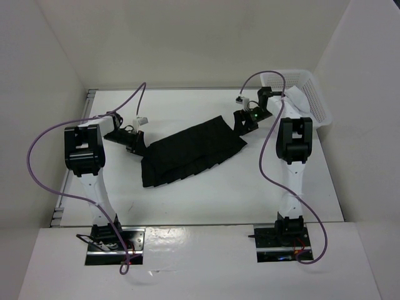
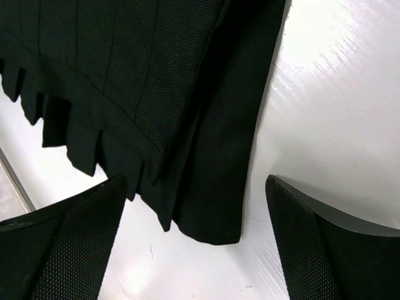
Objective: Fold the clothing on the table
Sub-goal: Fold the skirt
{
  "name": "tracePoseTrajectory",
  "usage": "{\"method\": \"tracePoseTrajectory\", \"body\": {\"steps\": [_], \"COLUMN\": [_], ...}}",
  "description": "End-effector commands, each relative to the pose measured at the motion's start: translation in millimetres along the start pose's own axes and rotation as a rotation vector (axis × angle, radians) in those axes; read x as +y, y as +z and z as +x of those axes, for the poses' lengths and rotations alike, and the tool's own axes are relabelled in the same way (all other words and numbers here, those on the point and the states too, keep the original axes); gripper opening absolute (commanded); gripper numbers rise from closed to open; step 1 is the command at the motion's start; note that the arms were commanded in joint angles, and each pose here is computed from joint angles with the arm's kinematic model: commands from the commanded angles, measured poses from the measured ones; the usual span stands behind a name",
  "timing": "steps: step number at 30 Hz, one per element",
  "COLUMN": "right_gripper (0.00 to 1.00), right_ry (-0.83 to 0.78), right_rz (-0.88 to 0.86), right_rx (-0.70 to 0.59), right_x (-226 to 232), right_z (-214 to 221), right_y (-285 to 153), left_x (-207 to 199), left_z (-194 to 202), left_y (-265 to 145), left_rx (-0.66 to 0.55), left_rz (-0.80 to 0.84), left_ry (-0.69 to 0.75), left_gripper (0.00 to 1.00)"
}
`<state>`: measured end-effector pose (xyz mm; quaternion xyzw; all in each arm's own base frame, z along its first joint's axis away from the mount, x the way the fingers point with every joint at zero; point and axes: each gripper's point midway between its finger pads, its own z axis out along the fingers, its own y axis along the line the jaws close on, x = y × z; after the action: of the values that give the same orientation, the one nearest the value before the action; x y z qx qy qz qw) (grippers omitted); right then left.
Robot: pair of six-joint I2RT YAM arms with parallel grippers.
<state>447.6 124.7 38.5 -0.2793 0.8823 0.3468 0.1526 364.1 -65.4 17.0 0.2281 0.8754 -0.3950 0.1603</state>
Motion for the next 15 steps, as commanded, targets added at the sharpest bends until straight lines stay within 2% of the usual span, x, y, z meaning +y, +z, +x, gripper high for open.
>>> {"method": "tracePoseTrajectory", "body": {"steps": [1,9,15], "right_gripper": [0.93,0.91,0.83], "right_ry": [0.003,0.037,0.008], "right_rz": [-0.04,-0.041,-0.046], "right_rx": [0.036,0.1,0.124], "right_x": [3,3,16], "right_z": [9,43,43], "right_y": [14,37,49], "left_x": [24,24,21], "left_z": [33,33,31], "left_y": [4,4,5], "left_rx": [0.115,0.115,0.102], "left_rz": [-0.095,-0.095,-0.08], "left_ry": [0.004,0.004,0.004], "left_gripper": [0.23,0.23,0.23]}}
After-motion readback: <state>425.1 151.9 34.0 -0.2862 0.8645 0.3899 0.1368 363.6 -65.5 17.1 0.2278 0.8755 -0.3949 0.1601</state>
